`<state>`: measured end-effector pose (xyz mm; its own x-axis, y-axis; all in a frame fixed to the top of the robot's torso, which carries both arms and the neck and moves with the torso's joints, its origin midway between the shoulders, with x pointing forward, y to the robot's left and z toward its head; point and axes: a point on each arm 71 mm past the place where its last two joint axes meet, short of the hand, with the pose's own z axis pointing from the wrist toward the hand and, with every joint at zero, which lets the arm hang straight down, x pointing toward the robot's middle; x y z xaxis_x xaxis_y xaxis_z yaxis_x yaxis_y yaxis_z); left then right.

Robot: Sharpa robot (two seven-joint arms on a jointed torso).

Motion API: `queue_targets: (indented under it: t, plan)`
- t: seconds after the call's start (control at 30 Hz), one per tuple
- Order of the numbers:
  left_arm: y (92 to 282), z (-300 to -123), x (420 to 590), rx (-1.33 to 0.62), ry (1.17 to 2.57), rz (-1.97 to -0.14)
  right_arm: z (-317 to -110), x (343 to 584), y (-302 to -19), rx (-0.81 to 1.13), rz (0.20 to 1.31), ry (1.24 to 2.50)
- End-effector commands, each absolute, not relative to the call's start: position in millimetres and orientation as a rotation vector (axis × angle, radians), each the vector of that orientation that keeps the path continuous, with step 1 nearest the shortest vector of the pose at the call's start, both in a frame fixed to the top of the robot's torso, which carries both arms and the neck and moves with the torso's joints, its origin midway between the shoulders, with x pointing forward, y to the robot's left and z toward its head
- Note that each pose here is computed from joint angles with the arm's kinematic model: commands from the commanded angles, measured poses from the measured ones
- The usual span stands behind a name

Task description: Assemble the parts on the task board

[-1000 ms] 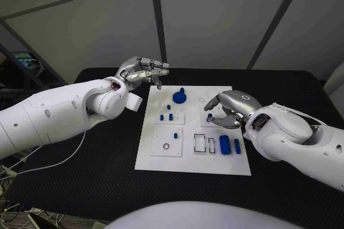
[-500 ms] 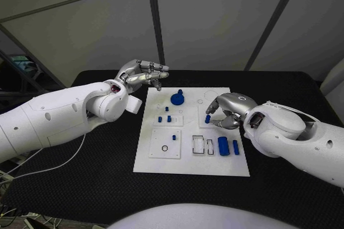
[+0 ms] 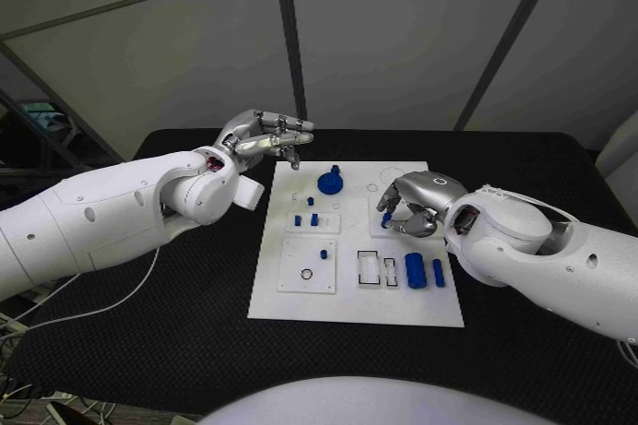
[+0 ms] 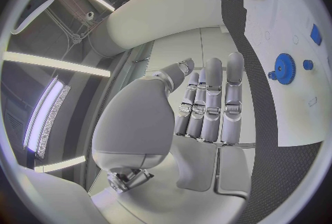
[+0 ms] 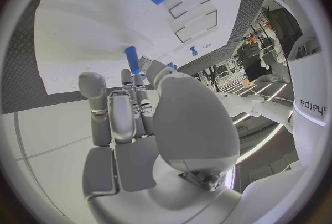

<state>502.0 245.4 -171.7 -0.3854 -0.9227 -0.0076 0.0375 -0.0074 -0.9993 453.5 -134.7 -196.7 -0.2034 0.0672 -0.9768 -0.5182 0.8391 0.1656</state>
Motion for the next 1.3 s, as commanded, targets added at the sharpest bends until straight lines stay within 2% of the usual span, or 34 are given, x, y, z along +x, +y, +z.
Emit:
queue_targets:
  t: [0.03,0.73,1.1,1.3]
  plan:
    - [244.2,-170.6,502.3,-0.963,1.466,-1.524,-197,454,-134,-0.374,0.542,1.712]
    - [245.3,-171.1,502.5,-0.967,1.47,-1.519,-201,456,-130,-0.395,0.511,1.744]
    - [246.0,-171.3,502.6,-0.968,1.472,-1.517,-192,453,-128,-0.353,0.544,1.648]
    - [246.7,-171.8,503.4,-0.97,1.472,-1.514,-181,441,-125,-0.332,0.605,1.588]
